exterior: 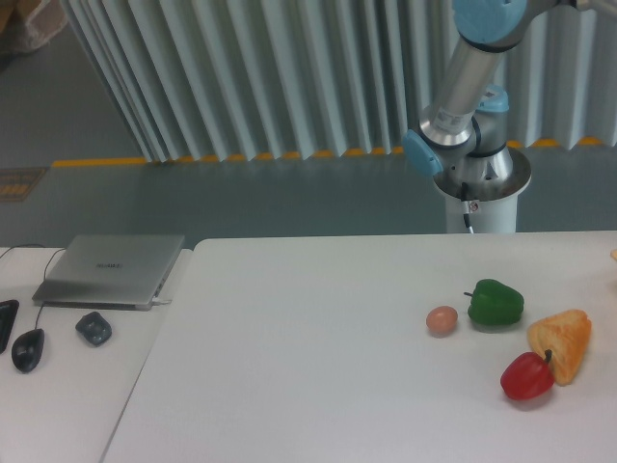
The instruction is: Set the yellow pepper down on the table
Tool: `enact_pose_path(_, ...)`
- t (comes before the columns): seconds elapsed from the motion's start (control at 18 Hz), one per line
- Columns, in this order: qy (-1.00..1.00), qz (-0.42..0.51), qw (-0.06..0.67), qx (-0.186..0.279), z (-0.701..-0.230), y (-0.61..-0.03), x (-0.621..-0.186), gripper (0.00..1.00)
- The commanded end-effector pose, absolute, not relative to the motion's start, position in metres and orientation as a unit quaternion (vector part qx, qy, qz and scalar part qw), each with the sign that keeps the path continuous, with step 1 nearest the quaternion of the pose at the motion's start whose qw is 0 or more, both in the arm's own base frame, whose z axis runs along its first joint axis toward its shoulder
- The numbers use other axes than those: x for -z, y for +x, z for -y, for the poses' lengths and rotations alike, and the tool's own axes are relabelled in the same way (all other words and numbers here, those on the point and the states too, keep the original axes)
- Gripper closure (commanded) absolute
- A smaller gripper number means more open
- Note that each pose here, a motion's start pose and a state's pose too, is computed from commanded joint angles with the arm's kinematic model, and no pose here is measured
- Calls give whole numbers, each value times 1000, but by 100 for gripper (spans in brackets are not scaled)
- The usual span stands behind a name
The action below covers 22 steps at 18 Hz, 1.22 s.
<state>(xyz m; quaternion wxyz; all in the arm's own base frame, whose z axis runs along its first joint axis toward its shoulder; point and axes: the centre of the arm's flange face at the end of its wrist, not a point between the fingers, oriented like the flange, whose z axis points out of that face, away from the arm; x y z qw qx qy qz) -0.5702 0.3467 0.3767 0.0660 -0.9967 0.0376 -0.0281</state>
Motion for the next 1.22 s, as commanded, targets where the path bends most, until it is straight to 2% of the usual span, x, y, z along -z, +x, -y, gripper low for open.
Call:
enact_pose_path(0.28, -994, -29, 91, 58, -380, -533, -393, 44)
enact_pose_path(0.56, -992, -59, 85, 75, -421, -494, -390, 44)
enact_pose_path(1.22, -989, -118, 19, 84, -498, -382, -363, 44)
